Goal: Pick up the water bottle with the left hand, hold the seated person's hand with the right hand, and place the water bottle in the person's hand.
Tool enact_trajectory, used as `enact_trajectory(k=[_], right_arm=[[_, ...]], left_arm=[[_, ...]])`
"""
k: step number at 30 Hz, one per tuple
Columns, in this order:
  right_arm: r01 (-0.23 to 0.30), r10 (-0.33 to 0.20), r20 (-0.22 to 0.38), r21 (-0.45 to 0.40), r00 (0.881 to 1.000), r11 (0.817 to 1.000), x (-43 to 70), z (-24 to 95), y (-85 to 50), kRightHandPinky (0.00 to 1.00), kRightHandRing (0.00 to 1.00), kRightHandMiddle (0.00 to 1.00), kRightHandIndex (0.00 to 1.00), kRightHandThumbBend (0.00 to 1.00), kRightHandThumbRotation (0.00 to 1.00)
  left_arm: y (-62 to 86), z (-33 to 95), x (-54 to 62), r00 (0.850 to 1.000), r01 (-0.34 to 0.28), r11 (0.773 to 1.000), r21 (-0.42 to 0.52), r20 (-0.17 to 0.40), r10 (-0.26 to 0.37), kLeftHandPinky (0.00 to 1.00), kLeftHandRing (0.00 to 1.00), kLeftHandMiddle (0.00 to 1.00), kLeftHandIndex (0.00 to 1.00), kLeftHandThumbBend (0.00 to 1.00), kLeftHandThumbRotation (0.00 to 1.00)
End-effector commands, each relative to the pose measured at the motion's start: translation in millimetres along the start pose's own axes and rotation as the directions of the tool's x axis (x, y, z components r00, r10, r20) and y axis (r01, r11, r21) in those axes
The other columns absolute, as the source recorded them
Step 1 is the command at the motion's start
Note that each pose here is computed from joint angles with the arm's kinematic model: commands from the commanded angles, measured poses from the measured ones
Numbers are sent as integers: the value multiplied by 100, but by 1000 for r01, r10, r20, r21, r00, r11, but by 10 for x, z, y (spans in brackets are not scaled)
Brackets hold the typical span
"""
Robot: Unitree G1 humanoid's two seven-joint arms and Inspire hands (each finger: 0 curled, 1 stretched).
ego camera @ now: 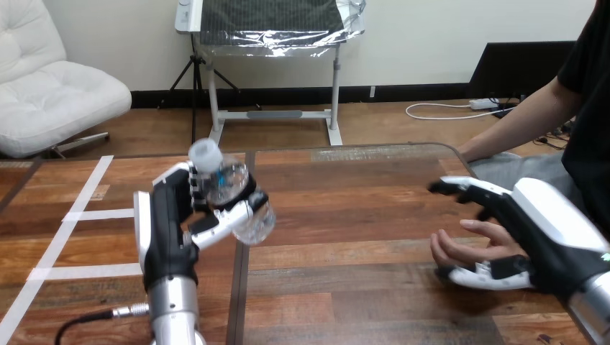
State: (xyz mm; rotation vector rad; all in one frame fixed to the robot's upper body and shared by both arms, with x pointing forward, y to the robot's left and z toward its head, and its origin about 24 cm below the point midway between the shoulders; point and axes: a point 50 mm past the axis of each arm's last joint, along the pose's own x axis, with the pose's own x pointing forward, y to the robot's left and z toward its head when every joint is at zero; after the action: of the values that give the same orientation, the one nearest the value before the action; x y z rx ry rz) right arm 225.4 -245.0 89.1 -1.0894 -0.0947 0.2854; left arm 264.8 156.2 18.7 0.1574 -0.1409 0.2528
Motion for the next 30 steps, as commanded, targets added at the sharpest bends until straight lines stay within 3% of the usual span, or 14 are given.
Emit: enact_trajectory(k=[1, 6, 13, 20, 30], right_arm=[[53, -49, 42, -106, 998, 993, 116, 101, -325, 74, 82, 84, 82, 78, 2], [24, -26, -6, -159, 1000, 987, 135, 37, -366, 74, 81, 83, 81, 82, 0], [-6, -5, -62, -168, 998, 986, 144, -27, -405, 75, 83, 84, 81, 84, 0], [-39, 5, -166, -202, 986, 979, 160, -123, -469, 77, 85, 86, 83, 85, 0], [-43, -3, -212, -215, 977, 976, 159, -182, -512, 78, 87, 88, 84, 85, 0]], left_arm=[[-62, 344, 148, 988, 8, 1000, -23, 152, -4, 39, 42, 46, 47, 73, 0], [-55, 339, 138, 989, 10, 1000, -27, 150, -6, 39, 43, 46, 47, 72, 0], [-46, 330, 131, 989, 9, 999, -34, 146, -4, 39, 43, 46, 47, 73, 0], [-34, 319, 134, 989, 10, 999, -30, 151, -5, 39, 42, 46, 47, 72, 0], [-29, 314, 134, 988, 9, 1000, -21, 156, -6, 39, 42, 46, 47, 72, 0]])
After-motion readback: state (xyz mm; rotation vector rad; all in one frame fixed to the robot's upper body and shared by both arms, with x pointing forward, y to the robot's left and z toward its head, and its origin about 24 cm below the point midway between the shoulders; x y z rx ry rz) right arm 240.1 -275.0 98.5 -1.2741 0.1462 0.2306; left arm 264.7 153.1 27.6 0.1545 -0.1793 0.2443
